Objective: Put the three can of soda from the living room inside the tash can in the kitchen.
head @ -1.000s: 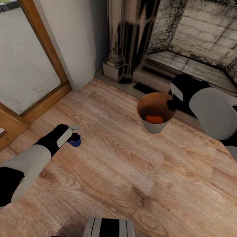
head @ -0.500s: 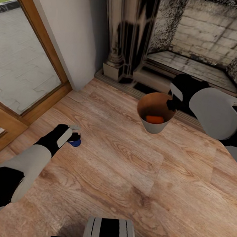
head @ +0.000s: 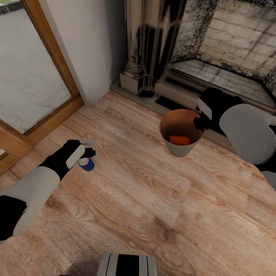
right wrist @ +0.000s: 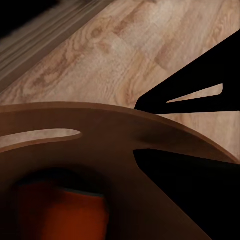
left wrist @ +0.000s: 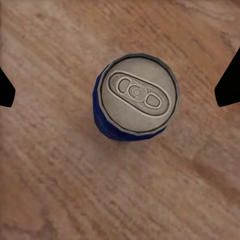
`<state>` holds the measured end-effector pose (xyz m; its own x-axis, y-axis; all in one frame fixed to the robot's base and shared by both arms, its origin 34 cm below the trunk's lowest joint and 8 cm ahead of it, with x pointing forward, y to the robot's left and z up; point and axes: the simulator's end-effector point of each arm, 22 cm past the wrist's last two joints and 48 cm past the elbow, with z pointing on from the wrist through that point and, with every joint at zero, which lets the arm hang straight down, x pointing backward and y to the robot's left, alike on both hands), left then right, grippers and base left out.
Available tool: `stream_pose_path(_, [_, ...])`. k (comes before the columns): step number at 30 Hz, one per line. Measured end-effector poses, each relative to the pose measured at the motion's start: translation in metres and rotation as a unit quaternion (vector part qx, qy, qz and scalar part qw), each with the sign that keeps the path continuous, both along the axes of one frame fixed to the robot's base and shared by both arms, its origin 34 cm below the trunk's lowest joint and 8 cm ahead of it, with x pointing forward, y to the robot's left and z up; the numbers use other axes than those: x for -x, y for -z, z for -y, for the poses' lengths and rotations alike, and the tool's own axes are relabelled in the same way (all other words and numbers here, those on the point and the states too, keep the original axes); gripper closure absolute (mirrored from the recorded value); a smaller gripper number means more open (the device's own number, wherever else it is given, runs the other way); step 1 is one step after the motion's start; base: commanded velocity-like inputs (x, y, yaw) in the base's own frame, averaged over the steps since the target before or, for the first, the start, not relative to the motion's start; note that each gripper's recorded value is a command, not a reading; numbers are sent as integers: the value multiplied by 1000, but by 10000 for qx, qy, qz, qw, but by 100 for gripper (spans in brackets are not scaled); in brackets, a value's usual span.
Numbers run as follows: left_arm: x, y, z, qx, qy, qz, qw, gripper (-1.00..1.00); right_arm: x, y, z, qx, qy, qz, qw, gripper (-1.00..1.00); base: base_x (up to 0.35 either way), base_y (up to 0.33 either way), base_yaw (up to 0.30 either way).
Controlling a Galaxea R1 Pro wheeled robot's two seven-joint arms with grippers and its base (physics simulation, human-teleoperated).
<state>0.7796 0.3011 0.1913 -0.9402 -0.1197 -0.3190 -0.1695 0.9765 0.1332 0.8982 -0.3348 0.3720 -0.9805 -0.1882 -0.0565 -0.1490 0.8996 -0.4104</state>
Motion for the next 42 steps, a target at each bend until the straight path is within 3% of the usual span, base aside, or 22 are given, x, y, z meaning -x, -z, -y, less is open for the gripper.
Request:
stream_pose_path(12, [0, 0, 0, -2, 0, 9, 10000, -100, 0, 0, 0, -3, -4, -4, 10000, 100, 0, 0, 0])
stream_pose_path(27, [19, 44, 0, 6, -3, -297, 9996, -100, 11, 53, 0, 18, -13, -333, 9994, 100, 0, 0, 0])
stream_pose_path(42, [18, 43, -1, 12, -28, -265, 9996, -100, 12, 54, 1, 22, -5, -343, 9994, 100, 0, 0, 0])
